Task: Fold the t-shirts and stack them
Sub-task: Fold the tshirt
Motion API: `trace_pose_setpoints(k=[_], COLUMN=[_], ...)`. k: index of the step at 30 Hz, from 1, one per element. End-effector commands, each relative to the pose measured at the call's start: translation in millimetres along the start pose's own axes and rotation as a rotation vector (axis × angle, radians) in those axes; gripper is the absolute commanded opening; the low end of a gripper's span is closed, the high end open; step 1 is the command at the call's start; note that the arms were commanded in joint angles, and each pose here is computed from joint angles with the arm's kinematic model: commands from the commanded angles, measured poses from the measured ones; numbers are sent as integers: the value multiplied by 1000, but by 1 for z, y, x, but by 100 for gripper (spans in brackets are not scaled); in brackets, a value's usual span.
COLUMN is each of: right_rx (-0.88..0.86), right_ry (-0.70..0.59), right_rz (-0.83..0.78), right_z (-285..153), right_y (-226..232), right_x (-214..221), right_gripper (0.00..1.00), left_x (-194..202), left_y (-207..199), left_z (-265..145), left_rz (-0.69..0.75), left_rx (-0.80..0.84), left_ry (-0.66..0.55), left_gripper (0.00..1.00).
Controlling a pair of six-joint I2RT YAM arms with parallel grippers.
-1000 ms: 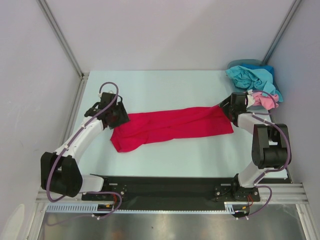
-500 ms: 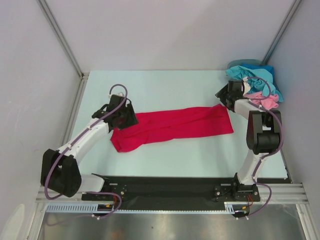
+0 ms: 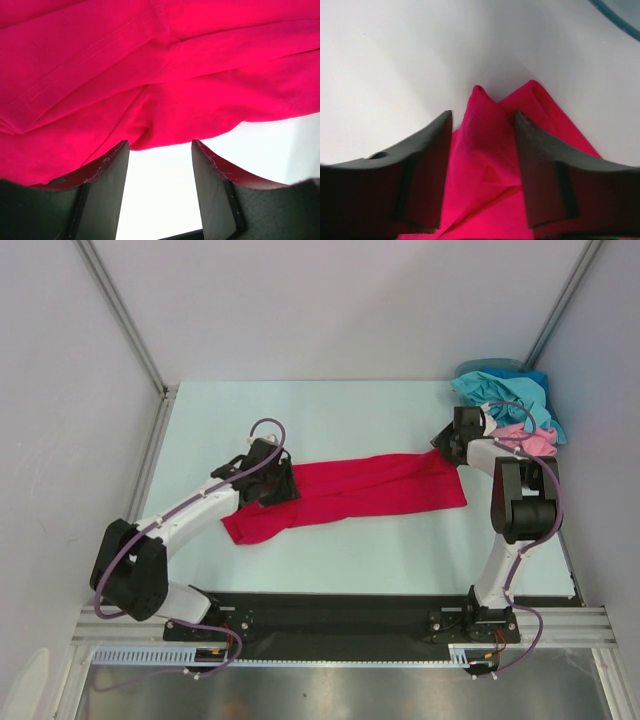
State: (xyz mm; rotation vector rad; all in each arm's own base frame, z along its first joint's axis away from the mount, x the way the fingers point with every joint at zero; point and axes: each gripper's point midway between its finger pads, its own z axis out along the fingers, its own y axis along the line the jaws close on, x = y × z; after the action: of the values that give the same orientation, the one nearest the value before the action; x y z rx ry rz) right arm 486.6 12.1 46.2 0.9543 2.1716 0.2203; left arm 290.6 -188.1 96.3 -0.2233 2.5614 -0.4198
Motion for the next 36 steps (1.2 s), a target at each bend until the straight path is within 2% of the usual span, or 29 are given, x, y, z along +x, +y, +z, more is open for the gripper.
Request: trace_pose_setpoints(k=[1, 2, 3, 5, 6, 9, 16, 24, 31, 36], right_rx=[-29, -31, -34, -35, -38, -37, -49, -125, -125, -62], right_ry=[-21, -22, -21, -22, -22, -21, -60, -169, -181, -155], right_rz=[10, 11, 10, 14, 13, 13, -8, -26, 13, 15], right_z=[-6, -6, -7, -8, -8, -9, -22, -68, -93, -95], right_y=[7, 7, 9, 10, 11, 11, 19, 41, 22, -17], right_x=[-8, -8, -7, -8, -8, -8, -18, -43, -20, 9], right_gripper=[52, 47, 35, 23, 13, 0, 0, 0, 0, 0], left_x=[-9, -9, -9, -9, -9, -10, -6, -7, -12, -12], left_y=[-7, -6, -7, -7, -7, -8, -11, -20, -28, -29], left_z=[-3, -4, -4, -4, -5, -8, -10, -16, -23, -28], left_rz=[-5, -4, -1, 0, 1, 4, 19, 28, 34, 44], left_rx=[16, 14, 13, 14, 13, 14, 12, 30, 48, 58], left_ry=[-49, -48, -49, -50, -50, -57, -58, -69, -83, -93], left_gripper=[58, 58, 59, 58, 58, 58, 57, 57, 56, 56])
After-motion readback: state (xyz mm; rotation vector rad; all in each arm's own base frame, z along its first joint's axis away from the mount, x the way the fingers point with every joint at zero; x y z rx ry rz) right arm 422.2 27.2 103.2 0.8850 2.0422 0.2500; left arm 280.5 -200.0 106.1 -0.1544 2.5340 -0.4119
